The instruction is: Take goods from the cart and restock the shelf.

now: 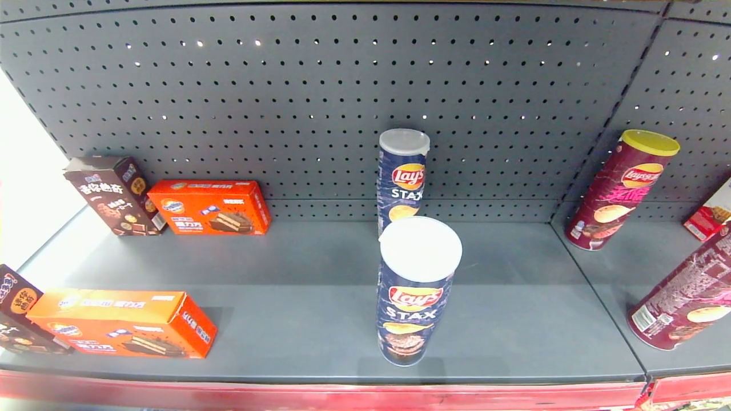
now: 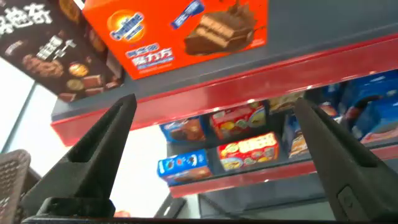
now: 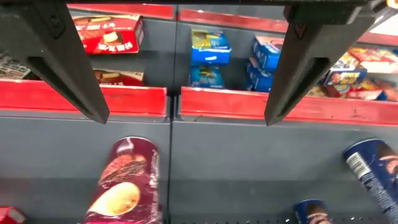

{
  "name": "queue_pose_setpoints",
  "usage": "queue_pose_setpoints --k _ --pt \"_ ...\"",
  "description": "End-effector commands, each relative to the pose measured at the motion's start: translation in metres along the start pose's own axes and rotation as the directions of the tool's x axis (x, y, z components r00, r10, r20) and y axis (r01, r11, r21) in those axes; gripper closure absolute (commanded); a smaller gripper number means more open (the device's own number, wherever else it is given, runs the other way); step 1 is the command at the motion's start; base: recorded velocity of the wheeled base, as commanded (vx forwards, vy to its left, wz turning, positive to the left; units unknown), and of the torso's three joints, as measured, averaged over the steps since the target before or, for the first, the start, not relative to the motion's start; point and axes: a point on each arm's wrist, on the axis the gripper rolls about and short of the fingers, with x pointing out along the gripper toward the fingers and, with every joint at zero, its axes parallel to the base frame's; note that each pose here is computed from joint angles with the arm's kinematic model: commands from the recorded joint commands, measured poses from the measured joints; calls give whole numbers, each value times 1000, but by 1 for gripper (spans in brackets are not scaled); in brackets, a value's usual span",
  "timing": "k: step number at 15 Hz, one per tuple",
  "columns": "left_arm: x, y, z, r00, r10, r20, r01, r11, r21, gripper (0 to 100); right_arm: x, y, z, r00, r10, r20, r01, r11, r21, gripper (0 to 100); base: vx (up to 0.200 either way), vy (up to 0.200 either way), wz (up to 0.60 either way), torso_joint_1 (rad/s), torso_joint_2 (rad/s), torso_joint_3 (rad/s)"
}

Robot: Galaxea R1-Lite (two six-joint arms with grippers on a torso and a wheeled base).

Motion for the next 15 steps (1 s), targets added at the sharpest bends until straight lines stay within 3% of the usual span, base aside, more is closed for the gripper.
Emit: queue_pose_setpoints --k 1,4,5,6,7,8,9,10,11,12,14,15 --pt "-3 0 -1 999 -2 42 2 1000 -4 0 -1 0 -1 1000 1 16 -1 1000 -3 0 0 0 0 0 0 0" --pt "-3 -1 -1 998 -15 58 15 1000 -8 0 -1 0 -1 1000 3 14 -3 1000 -5 0 0 0 0 0 0 0" --pt "-3 -3 0 989 -125 84 128 991 -29 0 -1 0 -1 1000 3 14 -3 1000 -6 0 0 0 0 0 0 0" --pt "-3 -6 0 961 -252 114 260 963 -66 0 -1 0 -1 1000 4 14 -4 1000 -6 0 0 0 0 0 0 0" --pt "-4 -7 1 950 -288 119 301 948 -104 0 -1 0 -1 1000 4 14 -4 1000 -6 0 0 0 0 0 0 0" --pt "-4 -6 -1 969 -231 87 242 960 -144 0 -1 0 -1 1000 3 14 -3 1000 -5 0 0 0 0 0 0 0" --pt "-2 -4 -5 994 -107 32 110 983 -146 0 -1 0 -1 1000 0 14 1 1000 -4 0 0 0 0 0 0 0" --pt "-2 -4 -5 994 -107 32 110 983 -146 0 -1 0 -1 1000 0 14 1 1000 -4 0 0 0 0 0 0 0" --pt "-2 -2 -7 1000 16 -13 -18 986 -165 0 -1 0 -1 1000 -13 15 13 1000 -5 0 0 0 0 0 0 0" --pt "-2 -2 -7 1000 -10 -5 10 991 -136 0 -1 0 -1 1000 -10 15 10 1000 -5 0 0 0 0 0 0 0" --pt "-2 -2 -7 1000 -4 -11 2 986 -166 0 -1 0 -1 1000 10 14 -10 1000 -4 0 0 0 0 0 0 0" --pt "-2 -2 -7 999 30 -26 -34 983 -180 0 -1 2 -1 996 92 -7 -92 996 2 0 0 0 0 0 0 0"
